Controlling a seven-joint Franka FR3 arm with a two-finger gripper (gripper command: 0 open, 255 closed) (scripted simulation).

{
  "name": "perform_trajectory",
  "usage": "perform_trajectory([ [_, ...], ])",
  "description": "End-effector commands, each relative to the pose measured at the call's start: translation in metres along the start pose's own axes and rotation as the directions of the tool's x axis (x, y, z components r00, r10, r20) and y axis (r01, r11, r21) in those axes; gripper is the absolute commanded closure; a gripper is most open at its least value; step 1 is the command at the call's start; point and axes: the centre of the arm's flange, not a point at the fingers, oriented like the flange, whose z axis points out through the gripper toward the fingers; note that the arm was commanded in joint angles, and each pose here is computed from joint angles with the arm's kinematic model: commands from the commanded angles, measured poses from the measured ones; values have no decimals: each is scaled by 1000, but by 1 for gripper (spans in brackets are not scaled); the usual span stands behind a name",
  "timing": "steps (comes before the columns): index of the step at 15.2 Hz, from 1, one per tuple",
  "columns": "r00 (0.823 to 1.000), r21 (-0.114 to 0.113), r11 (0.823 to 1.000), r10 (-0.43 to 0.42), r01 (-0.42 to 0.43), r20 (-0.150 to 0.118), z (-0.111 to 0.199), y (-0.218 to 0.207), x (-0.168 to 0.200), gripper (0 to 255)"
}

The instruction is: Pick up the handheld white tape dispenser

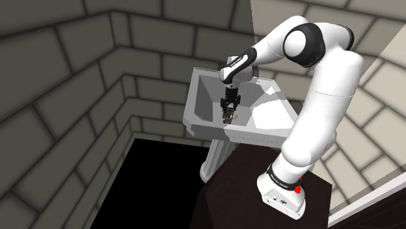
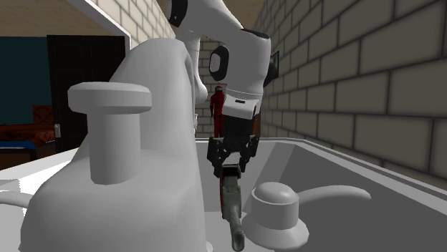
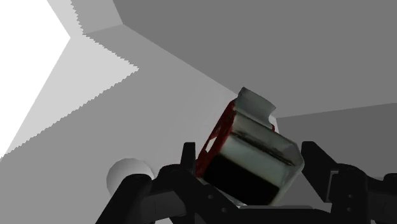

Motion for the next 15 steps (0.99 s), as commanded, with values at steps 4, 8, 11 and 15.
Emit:
perform_trajectory([
  [4, 1000, -1, 1000, -1, 1, 1, -10, 0, -2, 255],
  [8, 1000, -1, 1000, -1, 1, 1, -30, 0, -7, 255],
  [11, 1000, -1, 1000, -1, 1, 1, -46, 0, -11, 255],
  [15, 1000, -1, 1000, -1, 1, 1, -66, 1, -16, 255],
])
